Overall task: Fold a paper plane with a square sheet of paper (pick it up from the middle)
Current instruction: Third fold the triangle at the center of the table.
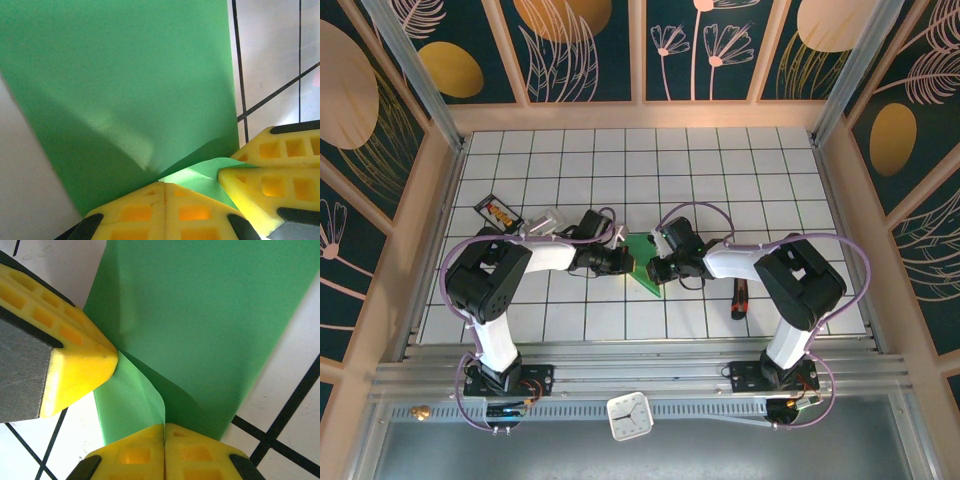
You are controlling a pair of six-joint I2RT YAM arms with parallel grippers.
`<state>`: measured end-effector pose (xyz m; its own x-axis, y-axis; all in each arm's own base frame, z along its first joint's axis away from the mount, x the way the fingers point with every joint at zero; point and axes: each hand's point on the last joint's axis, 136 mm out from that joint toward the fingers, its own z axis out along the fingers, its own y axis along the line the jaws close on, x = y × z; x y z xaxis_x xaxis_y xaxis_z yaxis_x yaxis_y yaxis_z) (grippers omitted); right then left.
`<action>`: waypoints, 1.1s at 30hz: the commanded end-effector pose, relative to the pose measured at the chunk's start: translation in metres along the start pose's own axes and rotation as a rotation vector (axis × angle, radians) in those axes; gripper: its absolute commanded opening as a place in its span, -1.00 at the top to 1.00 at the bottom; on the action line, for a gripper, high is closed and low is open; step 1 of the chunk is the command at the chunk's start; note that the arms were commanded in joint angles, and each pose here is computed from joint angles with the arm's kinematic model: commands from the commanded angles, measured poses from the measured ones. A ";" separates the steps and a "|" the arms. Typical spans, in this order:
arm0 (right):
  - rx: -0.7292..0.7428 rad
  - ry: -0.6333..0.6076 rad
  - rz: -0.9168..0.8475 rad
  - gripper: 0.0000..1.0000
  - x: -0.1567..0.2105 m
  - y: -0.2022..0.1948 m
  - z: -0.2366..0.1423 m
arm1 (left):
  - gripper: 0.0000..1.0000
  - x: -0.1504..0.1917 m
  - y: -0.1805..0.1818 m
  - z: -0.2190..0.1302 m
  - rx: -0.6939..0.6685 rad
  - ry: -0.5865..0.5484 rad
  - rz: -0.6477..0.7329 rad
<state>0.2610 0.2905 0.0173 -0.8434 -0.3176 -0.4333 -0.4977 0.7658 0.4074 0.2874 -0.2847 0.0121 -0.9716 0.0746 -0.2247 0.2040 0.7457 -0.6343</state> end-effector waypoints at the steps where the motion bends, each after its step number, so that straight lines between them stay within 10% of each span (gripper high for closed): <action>1: 0.095 0.112 0.033 0.79 0.030 -0.020 -0.003 | 1.00 0.029 0.044 0.009 -0.164 0.092 -0.040; 23: 0.096 0.012 0.028 0.53 -0.003 -0.008 -0.047 | 1.00 0.031 0.053 0.007 -0.215 0.107 -0.016; 33: -0.176 -0.005 0.007 0.70 -0.015 0.063 -0.041 | 1.00 0.030 0.052 0.007 -0.216 0.106 -0.012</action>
<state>0.2388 0.2954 0.0706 -0.8446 -0.3147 -0.4332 -0.5080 0.7265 0.4627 0.2883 -0.2857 0.0116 -0.9610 0.1242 -0.2469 0.2535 0.7521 -0.6083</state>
